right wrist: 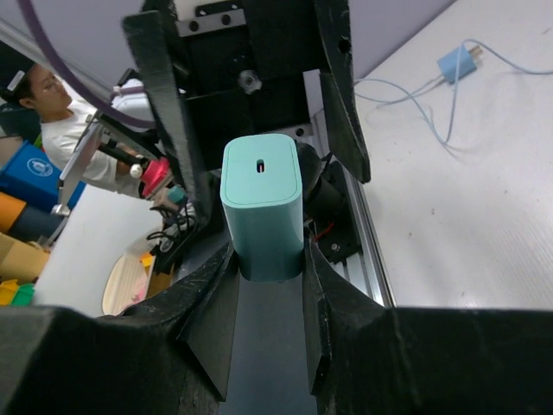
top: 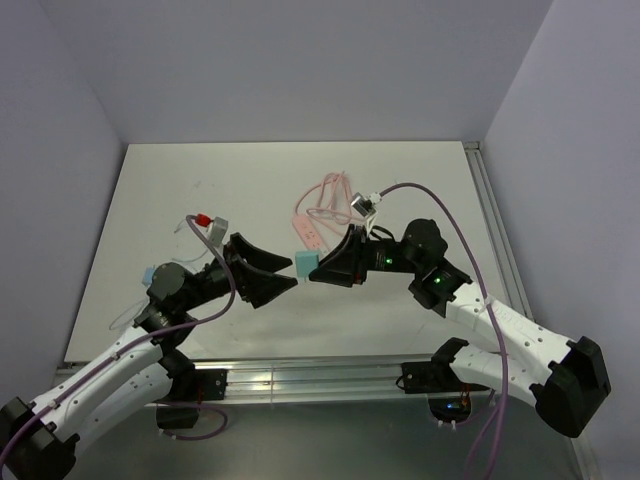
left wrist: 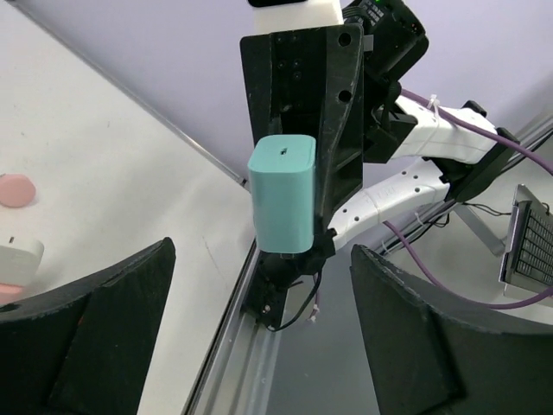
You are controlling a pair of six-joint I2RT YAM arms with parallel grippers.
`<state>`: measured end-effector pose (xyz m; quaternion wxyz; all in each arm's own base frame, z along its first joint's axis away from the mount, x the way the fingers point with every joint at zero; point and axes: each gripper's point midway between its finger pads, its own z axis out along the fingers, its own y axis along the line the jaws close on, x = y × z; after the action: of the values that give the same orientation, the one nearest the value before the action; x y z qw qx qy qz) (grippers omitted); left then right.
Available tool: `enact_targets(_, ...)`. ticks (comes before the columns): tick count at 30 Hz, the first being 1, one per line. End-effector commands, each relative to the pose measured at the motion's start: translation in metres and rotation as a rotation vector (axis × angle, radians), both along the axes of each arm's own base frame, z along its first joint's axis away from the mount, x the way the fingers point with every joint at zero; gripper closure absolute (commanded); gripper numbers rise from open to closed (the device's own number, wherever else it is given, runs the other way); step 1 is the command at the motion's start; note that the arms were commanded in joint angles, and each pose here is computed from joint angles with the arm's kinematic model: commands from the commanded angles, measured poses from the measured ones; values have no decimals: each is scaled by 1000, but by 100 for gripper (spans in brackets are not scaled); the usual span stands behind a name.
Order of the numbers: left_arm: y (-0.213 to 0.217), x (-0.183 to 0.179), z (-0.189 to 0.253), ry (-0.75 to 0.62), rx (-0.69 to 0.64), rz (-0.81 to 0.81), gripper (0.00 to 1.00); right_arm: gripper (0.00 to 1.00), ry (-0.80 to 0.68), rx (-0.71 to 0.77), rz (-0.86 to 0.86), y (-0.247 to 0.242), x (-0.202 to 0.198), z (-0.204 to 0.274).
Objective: Insert the plug
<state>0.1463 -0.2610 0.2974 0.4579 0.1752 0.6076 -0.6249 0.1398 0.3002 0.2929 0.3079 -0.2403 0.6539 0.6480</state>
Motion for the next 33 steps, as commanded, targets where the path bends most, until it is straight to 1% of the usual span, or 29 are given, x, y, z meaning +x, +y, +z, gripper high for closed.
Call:
enact_targets(1,4,-6,33,-82,-139,-8,15,100,-80,96,20,3,-7,32)
enact_targets(7,6,-7,44,-91,-200,-13,22,100,-74,95,29,10,-8,31)
enact_targets(14,2,-8,45,-80,-205,-40,33,100,-78,116,19,15,-9,33)
enact_targets(22,1,-8,45,-77,-199,-47,41,100,-86,135,-3,17,-6,39)
enact_targets(26,-2,-10,46,-77,-196,-68,49,100,-80,134,-1,20,-6,38)
enact_targets(33,-6,-10,43,-67,-191,-81,50,100,-89,134,-2,23,-6,41)
